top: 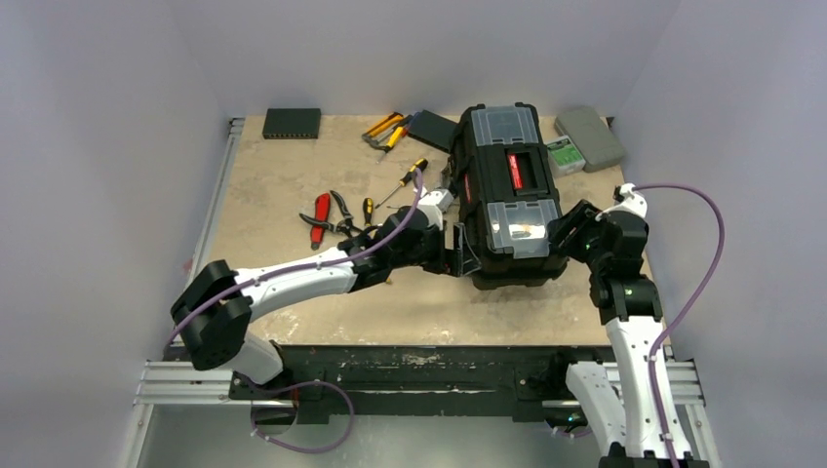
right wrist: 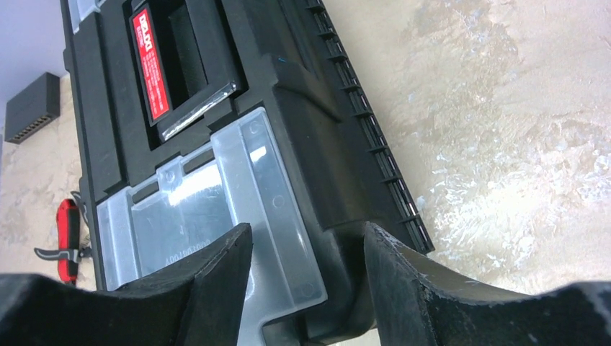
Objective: Pack the tool kit
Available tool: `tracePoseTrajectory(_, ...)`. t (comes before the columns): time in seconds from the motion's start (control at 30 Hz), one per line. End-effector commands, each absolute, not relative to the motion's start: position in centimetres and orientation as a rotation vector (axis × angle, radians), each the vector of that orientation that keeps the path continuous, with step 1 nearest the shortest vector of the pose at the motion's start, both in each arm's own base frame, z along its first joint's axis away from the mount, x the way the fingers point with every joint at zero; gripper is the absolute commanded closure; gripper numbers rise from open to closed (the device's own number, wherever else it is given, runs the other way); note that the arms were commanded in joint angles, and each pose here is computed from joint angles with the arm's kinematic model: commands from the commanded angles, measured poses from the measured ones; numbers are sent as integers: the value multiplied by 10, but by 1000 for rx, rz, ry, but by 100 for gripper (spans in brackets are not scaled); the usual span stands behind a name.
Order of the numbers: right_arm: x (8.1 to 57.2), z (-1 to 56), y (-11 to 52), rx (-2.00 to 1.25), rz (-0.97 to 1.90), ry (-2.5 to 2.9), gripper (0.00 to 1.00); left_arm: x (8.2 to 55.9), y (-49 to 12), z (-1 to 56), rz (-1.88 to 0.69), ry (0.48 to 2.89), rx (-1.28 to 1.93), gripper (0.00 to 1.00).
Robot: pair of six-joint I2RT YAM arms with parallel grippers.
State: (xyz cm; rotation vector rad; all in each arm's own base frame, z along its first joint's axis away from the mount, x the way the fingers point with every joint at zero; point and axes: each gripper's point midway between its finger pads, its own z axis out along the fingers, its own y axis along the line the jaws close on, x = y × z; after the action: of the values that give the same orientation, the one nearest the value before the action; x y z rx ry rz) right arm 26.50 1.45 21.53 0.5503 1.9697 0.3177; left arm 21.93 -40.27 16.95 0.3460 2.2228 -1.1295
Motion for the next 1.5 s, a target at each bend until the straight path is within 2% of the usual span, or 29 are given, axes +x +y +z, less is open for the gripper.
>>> tracePoseTrajectory(0.0,254,221,19,523,310,2024,43,231,-369,177,-1061,2220,201,20)
tracePoseTrajectory(0.2,262,238,17,512,306,1975,41,240,-328,182,-992,2223,96,17)
tracePoseTrajectory(0.47,276,269,17,465,309,1922,39,255,-306,217,-829,2164,127,0)
tracePoseTrajectory(0.73,314,273,23,398,317,1979,35,286,-337,254,-801,2142,200,0)
tracePoseTrajectory(1.07,367,259,13,399,240,2017,28,352,-378,243,-919,2230,7,0)
tracePoseTrajectory(1.47,401,212,27,351,305,2180,30,381,-409,235,-1000,2243,-29,0)
